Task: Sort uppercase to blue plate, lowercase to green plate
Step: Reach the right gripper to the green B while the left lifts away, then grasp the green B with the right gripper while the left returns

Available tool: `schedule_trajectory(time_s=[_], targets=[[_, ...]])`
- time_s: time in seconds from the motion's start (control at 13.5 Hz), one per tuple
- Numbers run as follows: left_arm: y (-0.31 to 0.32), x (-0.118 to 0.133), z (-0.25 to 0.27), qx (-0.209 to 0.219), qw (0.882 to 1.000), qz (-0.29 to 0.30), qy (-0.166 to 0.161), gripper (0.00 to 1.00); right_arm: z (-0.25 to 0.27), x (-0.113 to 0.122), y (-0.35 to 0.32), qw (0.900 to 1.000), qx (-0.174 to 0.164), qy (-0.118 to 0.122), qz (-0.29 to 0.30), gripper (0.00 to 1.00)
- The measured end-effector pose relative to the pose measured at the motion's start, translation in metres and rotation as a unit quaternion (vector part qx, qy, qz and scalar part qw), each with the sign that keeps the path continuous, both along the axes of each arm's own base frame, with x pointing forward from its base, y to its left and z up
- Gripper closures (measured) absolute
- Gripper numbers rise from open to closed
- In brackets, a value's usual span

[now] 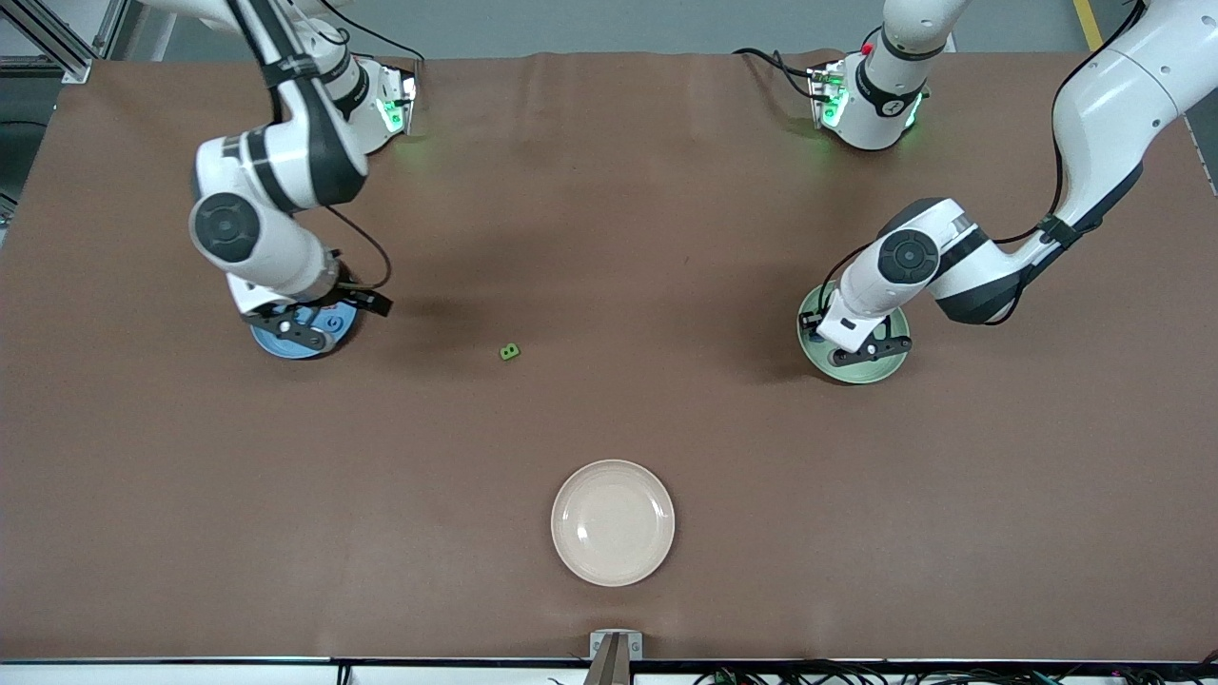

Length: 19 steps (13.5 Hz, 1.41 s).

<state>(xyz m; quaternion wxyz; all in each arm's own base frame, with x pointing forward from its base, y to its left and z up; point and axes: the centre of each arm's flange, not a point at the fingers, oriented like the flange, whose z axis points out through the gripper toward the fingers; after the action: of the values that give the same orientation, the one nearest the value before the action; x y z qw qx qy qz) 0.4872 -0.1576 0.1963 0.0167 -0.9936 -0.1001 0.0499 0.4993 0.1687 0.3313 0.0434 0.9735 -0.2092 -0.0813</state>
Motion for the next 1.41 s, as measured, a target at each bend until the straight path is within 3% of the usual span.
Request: schedule_trajectory(time_s=[0.15,0.22,0.44,0.89,1.11,1.26,1.41], targets=[[-0.007,0.009,0.02,-0.005,1.0,0.0,-0.016,0.07,-0.004,0.003,0.054,0.999,0.006,-0.002,-0.033,0.0],[-0.009,0.014,0.034,-0.006,1.0,0.003,-0.023,0.01,-0.009,0.006,0.075,0.999,0.008,-0.002,-0.045,0.0],[-0.01,0.027,0.066,-0.006,0.999,0.017,-0.03,0.01,-0.031,0.016,0.113,0.997,0.01,-0.012,-0.078,0.0],[0.001,0.042,0.084,-0.009,0.999,0.038,-0.037,0.01,-0.092,0.008,0.15,0.989,-0.002,-0.03,-0.142,0.0],[0.005,0.047,0.091,-0.014,0.998,0.044,-0.04,0.01,-0.115,0.01,0.151,0.983,-0.007,-0.036,-0.179,0.06],[0.006,0.051,0.096,-0.03,0.998,0.042,-0.028,0.01,-0.127,0.012,0.154,0.978,-0.01,-0.04,-0.204,0.07],[0.013,0.053,0.102,-0.055,0.998,0.02,-0.006,0.01,-0.134,0.014,0.159,0.976,-0.011,-0.042,-0.215,0.14]])
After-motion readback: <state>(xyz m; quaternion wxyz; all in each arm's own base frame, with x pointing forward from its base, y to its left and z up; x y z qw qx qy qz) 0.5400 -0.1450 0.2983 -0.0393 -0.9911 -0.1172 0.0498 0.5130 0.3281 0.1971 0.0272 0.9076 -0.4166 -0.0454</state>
